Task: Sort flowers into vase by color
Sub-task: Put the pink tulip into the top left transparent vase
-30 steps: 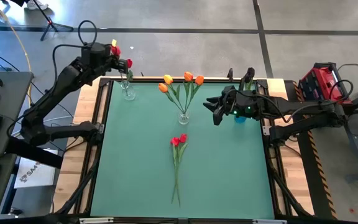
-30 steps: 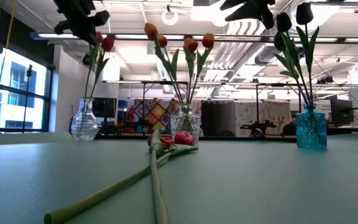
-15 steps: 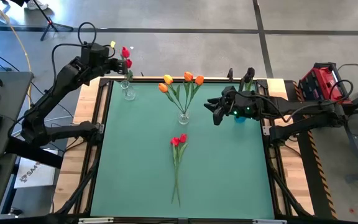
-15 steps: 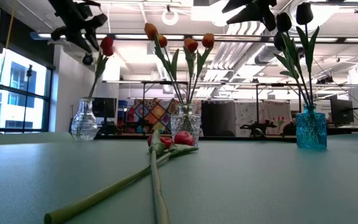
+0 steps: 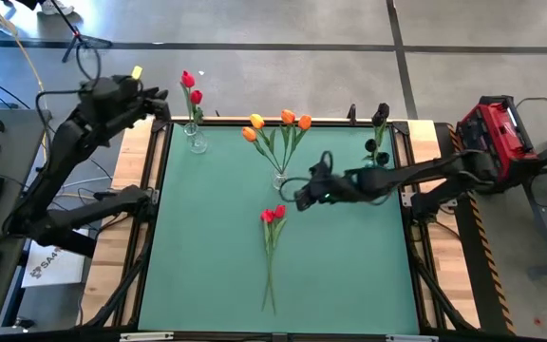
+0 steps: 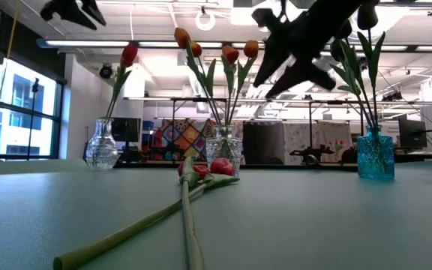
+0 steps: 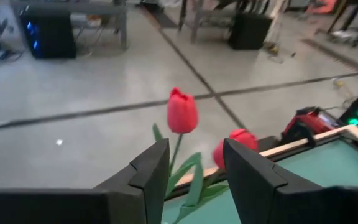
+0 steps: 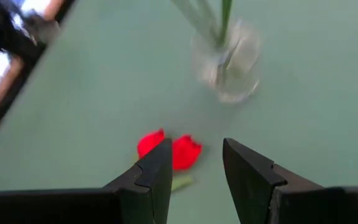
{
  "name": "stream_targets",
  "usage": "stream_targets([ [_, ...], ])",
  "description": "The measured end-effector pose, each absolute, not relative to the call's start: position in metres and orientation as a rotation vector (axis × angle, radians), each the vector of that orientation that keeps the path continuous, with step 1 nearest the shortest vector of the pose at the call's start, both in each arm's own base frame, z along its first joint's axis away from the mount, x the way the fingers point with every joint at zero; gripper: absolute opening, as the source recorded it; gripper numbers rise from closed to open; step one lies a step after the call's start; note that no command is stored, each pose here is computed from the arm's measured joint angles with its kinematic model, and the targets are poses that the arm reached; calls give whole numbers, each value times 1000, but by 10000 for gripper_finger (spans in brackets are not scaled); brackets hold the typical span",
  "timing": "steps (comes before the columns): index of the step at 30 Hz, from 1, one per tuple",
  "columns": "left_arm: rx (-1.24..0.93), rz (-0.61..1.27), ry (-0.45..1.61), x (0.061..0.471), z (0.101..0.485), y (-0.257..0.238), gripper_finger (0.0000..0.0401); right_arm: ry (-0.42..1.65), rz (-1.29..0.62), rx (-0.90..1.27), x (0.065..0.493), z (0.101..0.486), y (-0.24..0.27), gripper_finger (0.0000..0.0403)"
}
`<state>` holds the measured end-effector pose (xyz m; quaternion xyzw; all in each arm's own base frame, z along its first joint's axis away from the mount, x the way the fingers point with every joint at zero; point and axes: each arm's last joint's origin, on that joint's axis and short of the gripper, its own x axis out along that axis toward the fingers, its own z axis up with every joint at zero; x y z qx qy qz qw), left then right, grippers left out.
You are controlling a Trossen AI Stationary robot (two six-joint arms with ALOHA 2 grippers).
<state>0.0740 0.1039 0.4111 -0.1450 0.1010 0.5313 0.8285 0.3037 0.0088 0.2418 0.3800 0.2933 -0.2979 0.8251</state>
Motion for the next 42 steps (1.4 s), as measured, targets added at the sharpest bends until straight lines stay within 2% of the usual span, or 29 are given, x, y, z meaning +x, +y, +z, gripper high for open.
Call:
stream_targets([
  [5,-247,1035,176,65,418,83,136,717,-580,858,327,204,27,130],
  [13,-283,930,195,56,414,64,135,661,-547,960,355,167,43,130],
  [19,-362,858,238,62,395,65,135,623,-568,1034,368,141,44,130],
  [30,-399,768,255,66,383,60,135,648,-613,1051,367,132,45,130],
  [42,-404,708,274,70,382,55,135,665,-593,1106,377,103,49,121],
])
